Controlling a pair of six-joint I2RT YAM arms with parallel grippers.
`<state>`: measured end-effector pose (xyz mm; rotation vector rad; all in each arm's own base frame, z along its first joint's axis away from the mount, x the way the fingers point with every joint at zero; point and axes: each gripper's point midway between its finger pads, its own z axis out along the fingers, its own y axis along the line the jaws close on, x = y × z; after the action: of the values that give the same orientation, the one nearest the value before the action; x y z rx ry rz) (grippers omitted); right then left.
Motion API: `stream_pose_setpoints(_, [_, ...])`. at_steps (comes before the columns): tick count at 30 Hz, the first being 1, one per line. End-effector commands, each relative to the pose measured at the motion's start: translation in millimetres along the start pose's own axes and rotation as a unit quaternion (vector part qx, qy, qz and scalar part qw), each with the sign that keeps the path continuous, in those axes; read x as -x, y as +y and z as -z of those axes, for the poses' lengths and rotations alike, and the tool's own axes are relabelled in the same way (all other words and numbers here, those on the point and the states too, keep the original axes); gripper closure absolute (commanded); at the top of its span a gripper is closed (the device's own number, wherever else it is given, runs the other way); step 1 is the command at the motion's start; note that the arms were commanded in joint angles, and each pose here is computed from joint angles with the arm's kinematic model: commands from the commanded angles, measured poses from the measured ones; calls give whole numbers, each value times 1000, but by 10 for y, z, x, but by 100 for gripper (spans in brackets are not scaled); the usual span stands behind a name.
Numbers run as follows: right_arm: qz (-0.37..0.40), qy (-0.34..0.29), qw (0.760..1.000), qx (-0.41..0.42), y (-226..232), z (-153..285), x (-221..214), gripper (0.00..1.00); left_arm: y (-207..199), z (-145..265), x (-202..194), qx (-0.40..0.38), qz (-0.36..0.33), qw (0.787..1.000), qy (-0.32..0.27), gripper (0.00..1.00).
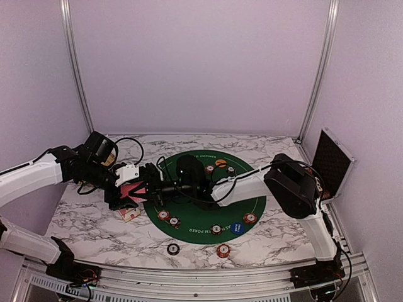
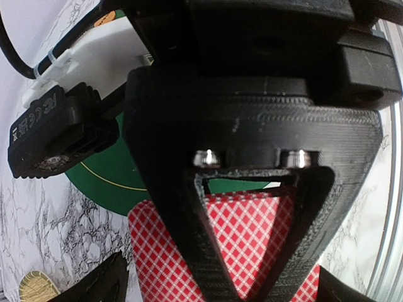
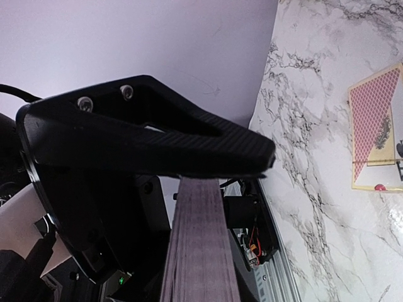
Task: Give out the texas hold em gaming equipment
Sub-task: Pass from the right arm to the left
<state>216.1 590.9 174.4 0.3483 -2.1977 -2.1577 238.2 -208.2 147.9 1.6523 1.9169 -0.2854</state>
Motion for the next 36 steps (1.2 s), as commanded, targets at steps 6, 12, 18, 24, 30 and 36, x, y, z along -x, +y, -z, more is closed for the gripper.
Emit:
stream_pose_setpoints(6, [37, 9, 999, 36, 306, -86, 1, 89, -77, -21, -55, -14, -25, 1000, 8, 14])
stream_pose_setpoints(12, [30, 14, 999, 32, 248, -101, -20, 89, -29, 3, -12, -5, -36, 999, 3, 22])
stream_pose_setpoints(18, [23, 16, 999, 19, 165, -98, -30, 89, 10, 19, 16, 5, -41, 999, -1, 27])
stream_pose_setpoints(24, [22, 18, 999, 14, 146, -105, -40, 89, 23, 31, 36, 10, -41, 999, -5, 19])
stream_pose_setpoints(30, [24, 18, 999, 14, 152, -115, -41, 89, -8, 18, 31, 8, -45, 999, -4, 15])
stream_pose_setpoints(36, [24, 19, 999, 14, 149, -114, -44, 90, -63, -10, 12, -2, -45, 999, -1, 22])
